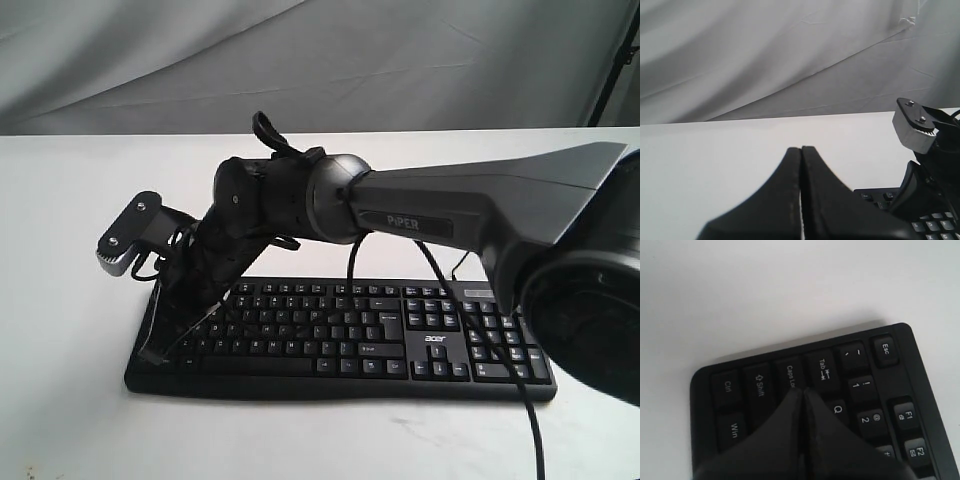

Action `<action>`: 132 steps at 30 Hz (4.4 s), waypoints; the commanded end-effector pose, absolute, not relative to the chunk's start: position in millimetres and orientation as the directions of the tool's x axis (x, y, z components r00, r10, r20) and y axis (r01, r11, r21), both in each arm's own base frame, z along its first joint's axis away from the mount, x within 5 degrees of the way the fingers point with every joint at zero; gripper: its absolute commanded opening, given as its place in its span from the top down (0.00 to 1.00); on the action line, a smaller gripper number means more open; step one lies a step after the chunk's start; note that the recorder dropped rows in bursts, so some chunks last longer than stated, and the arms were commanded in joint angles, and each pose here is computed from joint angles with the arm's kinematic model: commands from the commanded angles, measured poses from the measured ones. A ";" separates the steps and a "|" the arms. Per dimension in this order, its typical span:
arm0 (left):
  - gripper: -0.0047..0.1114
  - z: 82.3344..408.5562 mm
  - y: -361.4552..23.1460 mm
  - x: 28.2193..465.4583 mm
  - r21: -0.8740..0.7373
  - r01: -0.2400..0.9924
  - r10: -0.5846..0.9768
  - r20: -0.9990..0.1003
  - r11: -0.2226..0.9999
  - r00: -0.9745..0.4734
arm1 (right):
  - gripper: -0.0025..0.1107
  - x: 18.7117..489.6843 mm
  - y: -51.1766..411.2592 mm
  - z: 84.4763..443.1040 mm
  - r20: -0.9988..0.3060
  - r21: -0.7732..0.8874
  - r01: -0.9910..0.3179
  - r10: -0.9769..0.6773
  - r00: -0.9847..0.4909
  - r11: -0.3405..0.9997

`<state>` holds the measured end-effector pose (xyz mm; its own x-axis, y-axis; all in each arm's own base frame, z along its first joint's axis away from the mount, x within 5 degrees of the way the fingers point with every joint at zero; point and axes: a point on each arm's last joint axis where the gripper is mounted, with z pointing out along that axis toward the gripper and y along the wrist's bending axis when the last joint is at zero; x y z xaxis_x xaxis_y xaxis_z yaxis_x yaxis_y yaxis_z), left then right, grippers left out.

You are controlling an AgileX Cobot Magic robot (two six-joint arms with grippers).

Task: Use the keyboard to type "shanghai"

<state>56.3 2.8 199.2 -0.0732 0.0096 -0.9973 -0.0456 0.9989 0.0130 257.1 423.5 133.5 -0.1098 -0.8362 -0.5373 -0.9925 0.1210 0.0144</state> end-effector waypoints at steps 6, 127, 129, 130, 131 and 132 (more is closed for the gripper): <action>0.96 199.3 2.4 56.2 0.010 -0.039 0.008 -0.998 0.999 -0.066 | 0.98 257.5 423.0 132.0 -0.524 0.012 -0.993 -0.845 -0.105 0.116; 0.96 199.3 2.4 56.2 0.010 -0.039 0.008 -0.998 0.999 -0.066 | 0.98 258.1 354.9 128.7 -0.474 -0.010 -0.958 -0.845 -0.248 0.287; 0.96 199.3 2.4 56.2 0.010 -0.039 0.008 -0.998 0.999 -0.066 | 0.98 258.1 354.9 128.7 -0.474 -0.010 -0.958 -0.845 -0.248 0.287; 0.96 199.3 2.4 56.2 0.010 -0.039 0.008 -0.998 0.999 -0.066 | 0.98 258.1 354.9 128.7 -0.474 -0.010 -0.958 -0.845 -0.248 0.287; 0.96 199.3 2.4 56.2 0.010 -0.039 0.008 -0.998 0.999 -0.066 | 0.98 258.1 354.9 128.7 -0.475 -0.008 -0.958 -0.844 -0.249 0.288; 0.96 199.3 2.4 56.2 0.010 -0.039 0.008 -0.998 0.999 -0.066 | 0.98 258.0 354.8 128.7 -0.473 -0.008 -0.958 -0.845 -0.249 0.287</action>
<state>56.3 2.8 199.2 -0.0732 0.0096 -0.9973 -0.0456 0.9989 0.0130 257.3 353.3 126.1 -0.2507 -0.8510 -0.4614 -0.9583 0.2857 -0.0063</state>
